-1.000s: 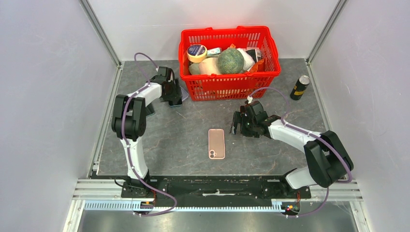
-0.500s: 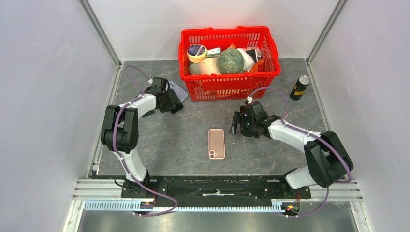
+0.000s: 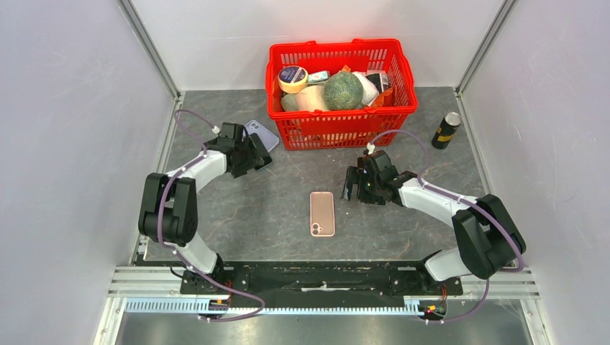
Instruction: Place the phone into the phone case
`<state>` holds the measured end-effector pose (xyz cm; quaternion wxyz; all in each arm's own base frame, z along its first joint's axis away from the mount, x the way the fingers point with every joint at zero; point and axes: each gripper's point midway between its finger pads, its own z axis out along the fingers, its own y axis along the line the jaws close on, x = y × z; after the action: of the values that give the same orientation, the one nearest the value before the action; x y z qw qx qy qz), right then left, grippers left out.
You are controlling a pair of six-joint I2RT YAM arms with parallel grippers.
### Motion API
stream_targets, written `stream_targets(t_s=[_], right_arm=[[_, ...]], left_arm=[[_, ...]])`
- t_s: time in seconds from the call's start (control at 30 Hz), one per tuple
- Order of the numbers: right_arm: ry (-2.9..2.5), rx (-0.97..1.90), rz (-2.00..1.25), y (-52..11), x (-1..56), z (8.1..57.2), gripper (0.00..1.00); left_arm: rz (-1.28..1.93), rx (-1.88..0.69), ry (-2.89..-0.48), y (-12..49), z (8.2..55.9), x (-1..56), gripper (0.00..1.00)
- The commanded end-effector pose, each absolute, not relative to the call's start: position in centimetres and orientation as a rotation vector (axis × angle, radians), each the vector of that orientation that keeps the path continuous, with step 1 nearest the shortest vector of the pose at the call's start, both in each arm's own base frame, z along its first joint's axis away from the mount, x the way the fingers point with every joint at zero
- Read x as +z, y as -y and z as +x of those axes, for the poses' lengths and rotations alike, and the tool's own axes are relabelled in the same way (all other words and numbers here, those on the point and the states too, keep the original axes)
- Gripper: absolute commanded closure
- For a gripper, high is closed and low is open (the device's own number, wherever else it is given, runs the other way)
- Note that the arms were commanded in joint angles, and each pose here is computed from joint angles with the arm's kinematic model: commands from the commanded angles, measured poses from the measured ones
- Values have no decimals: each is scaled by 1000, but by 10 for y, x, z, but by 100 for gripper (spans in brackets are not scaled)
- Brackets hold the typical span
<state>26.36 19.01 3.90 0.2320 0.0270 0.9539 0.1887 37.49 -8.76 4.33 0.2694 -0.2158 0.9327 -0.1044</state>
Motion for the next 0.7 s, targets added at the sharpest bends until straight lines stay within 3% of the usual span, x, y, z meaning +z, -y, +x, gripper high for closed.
stream_targets(t_s=[0.0,0.13,0.67], right_arm=[[-2566,551,44,-200,55,277,3],[-2564,544,45,-199,55,278,3],[-2568,527,46,-198,53,278,3]], left_arm=[[-629,-338,-2362,91,398,82,22],[-606,-297,-2366,90,412,83,17],[-511,-129,-2441,91,444,55,12]])
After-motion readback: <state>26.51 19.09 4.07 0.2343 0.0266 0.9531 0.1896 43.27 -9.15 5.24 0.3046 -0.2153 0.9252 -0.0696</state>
